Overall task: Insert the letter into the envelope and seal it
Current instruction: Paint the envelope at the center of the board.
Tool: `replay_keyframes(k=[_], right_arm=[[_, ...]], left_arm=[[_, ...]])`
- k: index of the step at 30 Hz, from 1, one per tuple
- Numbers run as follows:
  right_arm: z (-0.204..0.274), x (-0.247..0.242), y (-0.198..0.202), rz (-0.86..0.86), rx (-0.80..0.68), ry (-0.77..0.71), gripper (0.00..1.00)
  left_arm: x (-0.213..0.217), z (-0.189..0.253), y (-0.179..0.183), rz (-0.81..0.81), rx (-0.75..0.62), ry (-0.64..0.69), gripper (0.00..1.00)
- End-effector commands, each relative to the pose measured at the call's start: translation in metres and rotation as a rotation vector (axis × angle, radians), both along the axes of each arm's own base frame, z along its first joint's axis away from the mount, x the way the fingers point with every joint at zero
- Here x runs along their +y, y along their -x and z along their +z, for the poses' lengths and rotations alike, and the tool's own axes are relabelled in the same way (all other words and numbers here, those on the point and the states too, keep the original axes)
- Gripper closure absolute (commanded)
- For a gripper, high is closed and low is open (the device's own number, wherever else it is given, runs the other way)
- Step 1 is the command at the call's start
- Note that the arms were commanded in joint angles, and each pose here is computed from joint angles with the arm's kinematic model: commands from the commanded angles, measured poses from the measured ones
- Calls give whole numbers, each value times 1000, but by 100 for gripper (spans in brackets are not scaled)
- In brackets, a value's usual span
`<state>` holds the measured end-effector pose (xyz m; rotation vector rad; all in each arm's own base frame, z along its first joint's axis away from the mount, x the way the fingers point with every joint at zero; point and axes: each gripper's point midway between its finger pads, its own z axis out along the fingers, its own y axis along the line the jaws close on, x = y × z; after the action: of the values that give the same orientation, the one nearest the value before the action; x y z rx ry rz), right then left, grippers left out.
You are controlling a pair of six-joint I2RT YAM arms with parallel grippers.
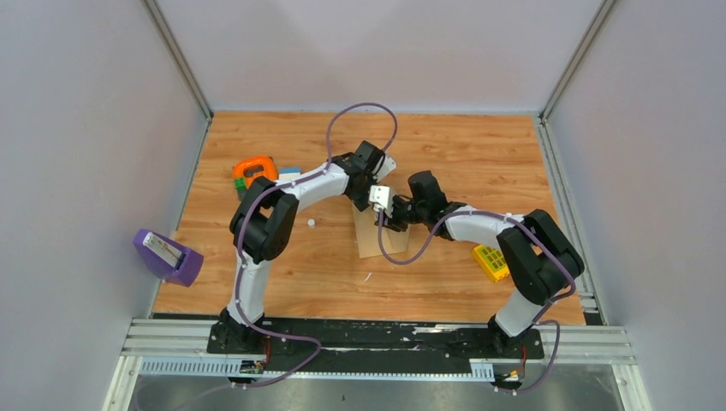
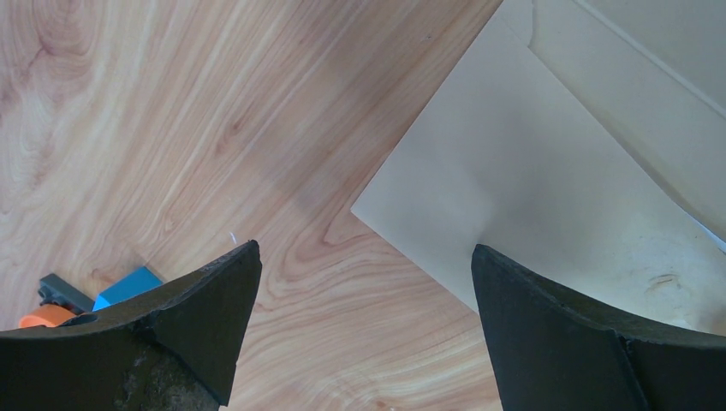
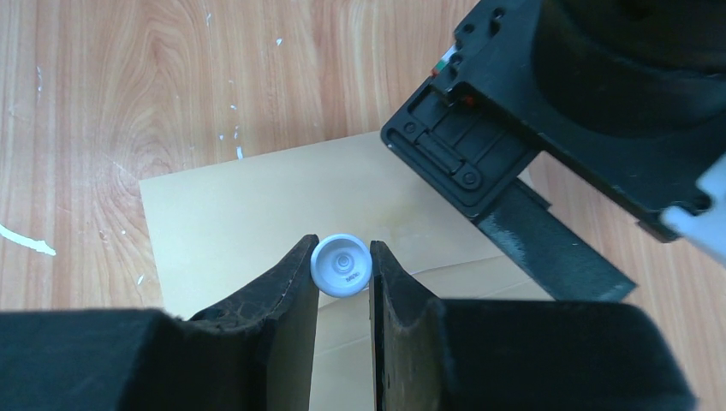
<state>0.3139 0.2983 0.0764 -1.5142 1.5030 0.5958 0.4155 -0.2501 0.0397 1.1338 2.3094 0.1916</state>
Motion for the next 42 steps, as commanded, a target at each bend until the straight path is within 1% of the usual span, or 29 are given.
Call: replay_keyframes(k=[1, 7, 14, 18, 25, 33, 36, 42], right_arm=[[7, 8, -11, -3, -50, -9, 100], [3, 6, -19, -39, -60, 5, 100], [-6, 9, -21, -55, -16, 9, 100], [-10, 9, -30, -102, -5, 10, 100], [-4, 11, -42, -157, -51, -2, 100], [-2, 6, -49, -180, -108, 17, 100], [-3, 8, -43, -153, -85, 26, 100], [-8, 10, -20, -53, 26, 62, 100]], left_arm=[[-8, 0, -1, -18, 9, 1, 0], [-8, -6, 2, -26, 25, -7, 0], [-11, -7, 5, -35, 32, -2, 0], [-11, -7, 6, -41, 30, -10, 0], [-17, -8, 11, -66, 30, -16, 0], [-19, -8, 13, -75, 32, -15, 0], [-18, -8, 13, -75, 32, -18, 0], [-16, -8, 12, -70, 24, -27, 0]])
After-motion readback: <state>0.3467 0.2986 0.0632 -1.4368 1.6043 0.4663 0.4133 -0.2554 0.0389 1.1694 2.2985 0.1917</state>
